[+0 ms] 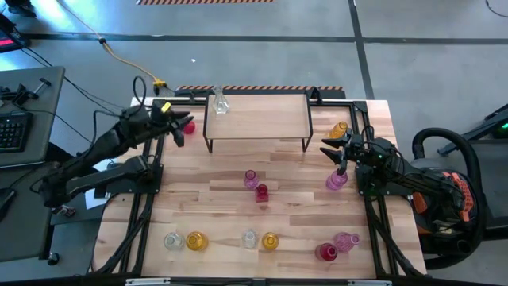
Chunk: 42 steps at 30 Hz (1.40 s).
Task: Sort vases onto shelf
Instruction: Put the top left purple vase on the shelf
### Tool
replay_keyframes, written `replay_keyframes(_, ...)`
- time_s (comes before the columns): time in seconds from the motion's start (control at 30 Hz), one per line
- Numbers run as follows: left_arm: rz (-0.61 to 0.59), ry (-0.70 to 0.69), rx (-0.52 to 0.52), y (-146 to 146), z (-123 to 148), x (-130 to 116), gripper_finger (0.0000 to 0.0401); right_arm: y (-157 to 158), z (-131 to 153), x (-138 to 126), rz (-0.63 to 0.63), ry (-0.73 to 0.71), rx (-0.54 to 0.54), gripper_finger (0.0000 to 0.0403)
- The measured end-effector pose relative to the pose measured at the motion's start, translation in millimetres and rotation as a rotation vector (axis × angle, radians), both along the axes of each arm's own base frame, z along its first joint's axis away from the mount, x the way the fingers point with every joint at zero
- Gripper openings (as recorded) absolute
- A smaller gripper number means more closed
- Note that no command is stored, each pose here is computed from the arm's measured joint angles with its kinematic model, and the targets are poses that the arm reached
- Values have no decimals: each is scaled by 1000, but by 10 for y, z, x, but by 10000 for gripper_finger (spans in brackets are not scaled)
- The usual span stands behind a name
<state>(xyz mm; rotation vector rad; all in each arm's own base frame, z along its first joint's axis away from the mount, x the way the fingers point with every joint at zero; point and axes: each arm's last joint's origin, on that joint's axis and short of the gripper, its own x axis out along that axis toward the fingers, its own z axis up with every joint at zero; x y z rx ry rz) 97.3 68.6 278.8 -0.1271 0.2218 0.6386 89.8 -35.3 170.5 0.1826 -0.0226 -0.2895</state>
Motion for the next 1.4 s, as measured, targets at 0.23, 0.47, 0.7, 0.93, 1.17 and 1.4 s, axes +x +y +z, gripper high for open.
replay_keyframes(0.23, -6, -177, 108, -78, -403, -100, 101, 0, 0, 0, -1, 0, 0, 161)
replay_keyframes(0.47, -7, -279, 180, -111, -674, -148, 101, -1, 0, 0, -5, 0, 0, 161)
replay_keyframes(0.7, -5, -233, 139, -110, -756, -146, 101, -1, -1, 0, -4, 0, 0, 161)
replay_keyframes(0.93, -3, -241, 113, -109, -764, -146, 101, -1, -1, 0, -4, 0, 0, 161)
replay_keyframes(1.17, 1, -217, 97, -109, -792, -146, 101, -1, -1, 0, -3, 0, 0, 161)
replay_keyframes(1.4, 17, -189, 80, -105, -824, -150, 101, -7, -1, -2, -27, -5, 15, 161)
